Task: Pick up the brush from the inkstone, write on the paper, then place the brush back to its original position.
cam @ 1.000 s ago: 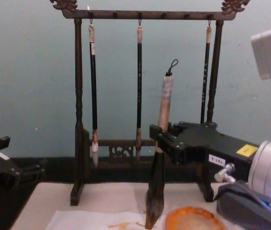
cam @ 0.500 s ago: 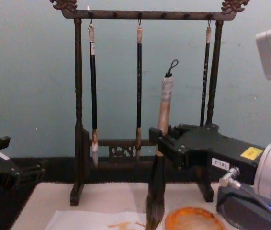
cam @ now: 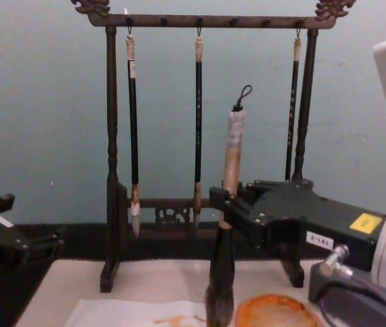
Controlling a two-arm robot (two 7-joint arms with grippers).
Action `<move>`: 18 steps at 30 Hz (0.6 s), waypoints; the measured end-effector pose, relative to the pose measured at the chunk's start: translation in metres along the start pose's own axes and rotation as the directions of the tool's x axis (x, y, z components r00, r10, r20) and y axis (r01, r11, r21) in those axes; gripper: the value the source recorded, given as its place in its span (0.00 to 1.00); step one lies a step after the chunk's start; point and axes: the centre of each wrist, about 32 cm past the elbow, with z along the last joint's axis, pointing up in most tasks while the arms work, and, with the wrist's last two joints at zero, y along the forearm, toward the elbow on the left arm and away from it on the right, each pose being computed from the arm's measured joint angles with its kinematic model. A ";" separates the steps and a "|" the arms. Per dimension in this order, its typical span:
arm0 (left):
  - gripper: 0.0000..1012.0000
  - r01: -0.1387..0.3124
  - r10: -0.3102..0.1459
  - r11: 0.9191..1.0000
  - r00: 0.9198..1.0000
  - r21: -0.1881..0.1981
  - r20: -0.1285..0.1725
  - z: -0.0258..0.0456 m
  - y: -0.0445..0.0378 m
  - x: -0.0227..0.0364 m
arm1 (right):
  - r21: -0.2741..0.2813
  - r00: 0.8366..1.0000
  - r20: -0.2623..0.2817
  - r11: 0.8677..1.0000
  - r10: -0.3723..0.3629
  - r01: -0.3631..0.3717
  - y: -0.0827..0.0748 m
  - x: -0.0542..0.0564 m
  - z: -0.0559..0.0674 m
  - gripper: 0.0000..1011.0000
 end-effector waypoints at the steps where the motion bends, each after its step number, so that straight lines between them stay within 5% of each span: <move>1: 1.00 0.000 0.000 1.000 1.000 0.000 0.000 0.0000 0.0000 0.0000 | 0.000 1.000 0.001 1.000 0.001 -0.001 0.000 0.000 0.000 0.17; 18: 1.00 0.000 0.000 1.000 1.000 0.000 0.000 0.0000 0.0000 0.0000 | 0.056 0.999 0.024 0.998 -0.031 0.030 -0.013 0.000 0.015 0.17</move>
